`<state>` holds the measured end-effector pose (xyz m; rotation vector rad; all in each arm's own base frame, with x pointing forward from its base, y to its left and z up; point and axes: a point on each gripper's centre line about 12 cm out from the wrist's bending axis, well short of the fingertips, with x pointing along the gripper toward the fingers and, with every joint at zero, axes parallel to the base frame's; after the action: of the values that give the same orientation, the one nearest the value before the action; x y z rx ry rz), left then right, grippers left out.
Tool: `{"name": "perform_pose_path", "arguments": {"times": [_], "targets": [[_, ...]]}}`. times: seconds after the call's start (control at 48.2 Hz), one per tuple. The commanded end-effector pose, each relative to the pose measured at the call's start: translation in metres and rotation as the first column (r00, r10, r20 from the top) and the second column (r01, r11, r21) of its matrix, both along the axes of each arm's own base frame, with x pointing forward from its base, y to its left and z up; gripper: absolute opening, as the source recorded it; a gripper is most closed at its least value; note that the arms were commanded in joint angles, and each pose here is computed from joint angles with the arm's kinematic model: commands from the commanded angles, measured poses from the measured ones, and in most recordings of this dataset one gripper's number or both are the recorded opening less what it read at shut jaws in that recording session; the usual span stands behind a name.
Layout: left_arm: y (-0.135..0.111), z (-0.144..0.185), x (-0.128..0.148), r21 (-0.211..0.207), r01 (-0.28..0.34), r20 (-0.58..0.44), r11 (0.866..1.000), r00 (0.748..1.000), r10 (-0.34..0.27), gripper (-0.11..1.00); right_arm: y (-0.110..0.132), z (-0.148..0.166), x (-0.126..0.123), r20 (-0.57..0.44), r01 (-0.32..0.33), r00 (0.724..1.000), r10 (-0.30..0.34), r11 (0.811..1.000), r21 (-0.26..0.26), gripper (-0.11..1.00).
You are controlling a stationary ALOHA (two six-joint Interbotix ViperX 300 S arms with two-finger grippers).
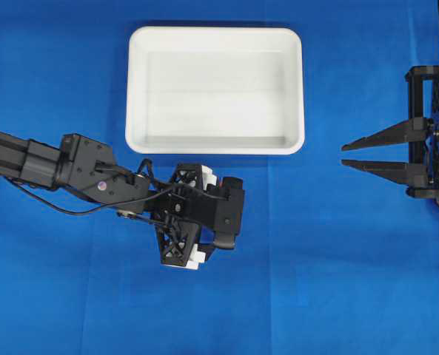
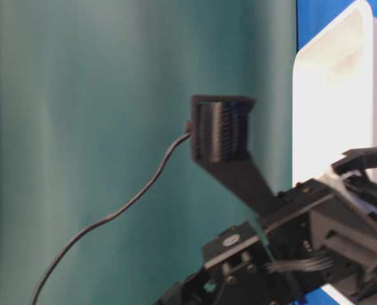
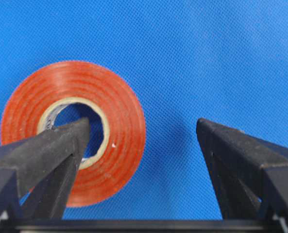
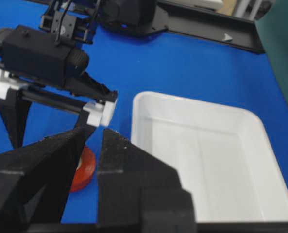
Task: Place one roll of tape in the white case with the left arm.
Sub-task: 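Lower the left gripper over the tape roll and close on its rim, then lift the tape roll and carry it into the white tray, then lower the tape roll onto the tray floor and open the left gripper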
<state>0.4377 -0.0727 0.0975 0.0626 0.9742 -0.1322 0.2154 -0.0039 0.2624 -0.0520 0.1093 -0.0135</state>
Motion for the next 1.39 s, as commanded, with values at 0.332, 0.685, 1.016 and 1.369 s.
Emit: {"name": "perform_pose_path", "arguments": {"times": [0.332, 0.685, 1.016, 1.369], "targets": [[0.000, 0.022, 0.012, 0.019, 0.003, -0.029, 1.000, 1.000, -0.003, 0.33, 0.000, 0.003, 0.002, 0.006, 0.001, 1.000, -0.001, 1.000, 0.000, -0.11], [0.003, 0.092, 0.017, 0.041, 0.008, 0.041, 0.999, 0.999, -0.010, 0.25, 0.000, -0.002, 0.002, -0.021, 0.002, 1.000, -0.002, 1.000, 0.003, -0.11], [0.076, 0.115, 0.010, 0.123, -0.112, 0.019, 0.986, 0.994, 0.111, 0.25, 0.000, -0.003, 0.003, -0.028, 0.002, 1.000, -0.002, 1.000, 0.004, -0.11], [0.156, 0.091, 0.003, 0.160, -0.218, 0.018, 0.963, 0.976, 0.218, 0.25, 0.000, -0.008, 0.005, -0.047, 0.003, 0.999, -0.002, 1.000, 0.005, -0.11]]}}
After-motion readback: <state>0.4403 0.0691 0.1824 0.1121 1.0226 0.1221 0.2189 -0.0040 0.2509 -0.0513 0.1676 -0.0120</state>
